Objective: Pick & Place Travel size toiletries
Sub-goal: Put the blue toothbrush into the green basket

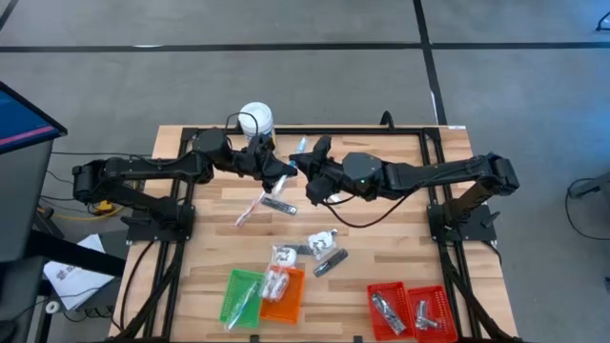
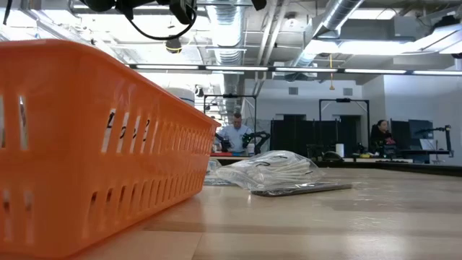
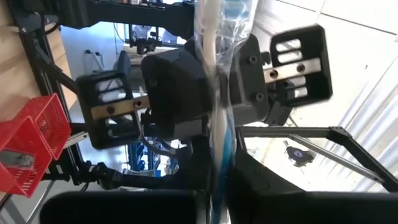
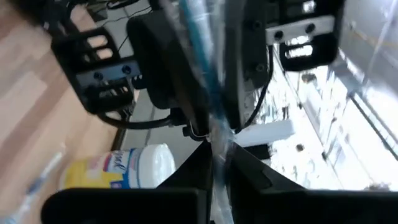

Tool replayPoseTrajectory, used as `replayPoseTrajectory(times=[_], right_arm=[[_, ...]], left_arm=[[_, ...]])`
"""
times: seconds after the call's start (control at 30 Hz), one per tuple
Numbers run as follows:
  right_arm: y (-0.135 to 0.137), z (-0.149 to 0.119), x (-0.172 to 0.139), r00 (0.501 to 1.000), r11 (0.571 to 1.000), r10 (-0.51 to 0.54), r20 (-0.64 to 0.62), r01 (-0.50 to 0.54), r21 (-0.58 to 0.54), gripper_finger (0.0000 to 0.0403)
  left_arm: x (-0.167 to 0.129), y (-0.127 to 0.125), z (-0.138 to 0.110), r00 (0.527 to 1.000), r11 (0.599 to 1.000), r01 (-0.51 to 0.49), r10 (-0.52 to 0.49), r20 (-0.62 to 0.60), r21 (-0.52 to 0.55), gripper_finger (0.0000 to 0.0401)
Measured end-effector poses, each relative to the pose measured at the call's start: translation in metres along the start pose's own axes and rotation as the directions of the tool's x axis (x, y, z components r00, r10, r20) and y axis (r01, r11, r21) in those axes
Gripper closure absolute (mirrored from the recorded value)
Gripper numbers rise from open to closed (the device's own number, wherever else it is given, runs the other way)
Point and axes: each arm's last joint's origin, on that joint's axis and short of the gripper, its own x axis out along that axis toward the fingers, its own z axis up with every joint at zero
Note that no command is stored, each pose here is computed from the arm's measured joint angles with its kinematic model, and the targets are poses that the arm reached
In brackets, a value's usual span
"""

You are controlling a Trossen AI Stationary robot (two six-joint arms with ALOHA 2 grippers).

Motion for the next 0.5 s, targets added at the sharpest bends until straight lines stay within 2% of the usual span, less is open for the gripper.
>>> replayPoseTrajectory(times=[0.1,0.23,0.37,0.5], right_arm=[[-0.001,0.004,-0.002,0.999,0.997,-0.033,-0.01,0.033,0.065,0.0366],[-0.001,0.009,-0.005,0.999,0.995,-0.051,-0.002,0.051,0.085,0.0331],[-0.003,0.017,-0.01,0.996,0.99,-0.092,0.008,0.091,0.11,0.0278],[-0.004,0.025,-0.017,0.988,0.986,-0.148,-0.052,0.151,0.072,0.0216]], left_arm=[[0.0,-0.001,-0.001,1.0,1.0,0.011,-0.011,-0.017,0.017,0.0391],[0.001,-0.002,-0.004,0.999,1.0,0.014,-0.013,-0.03,0.022,0.0391],[0.002,-0.003,-0.007,0.999,0.999,0.023,-0.022,-0.04,0.024,0.0391],[0.003,-0.004,-0.008,0.999,0.999,0.039,-0.039,-0.021,0.028,0.0391]])
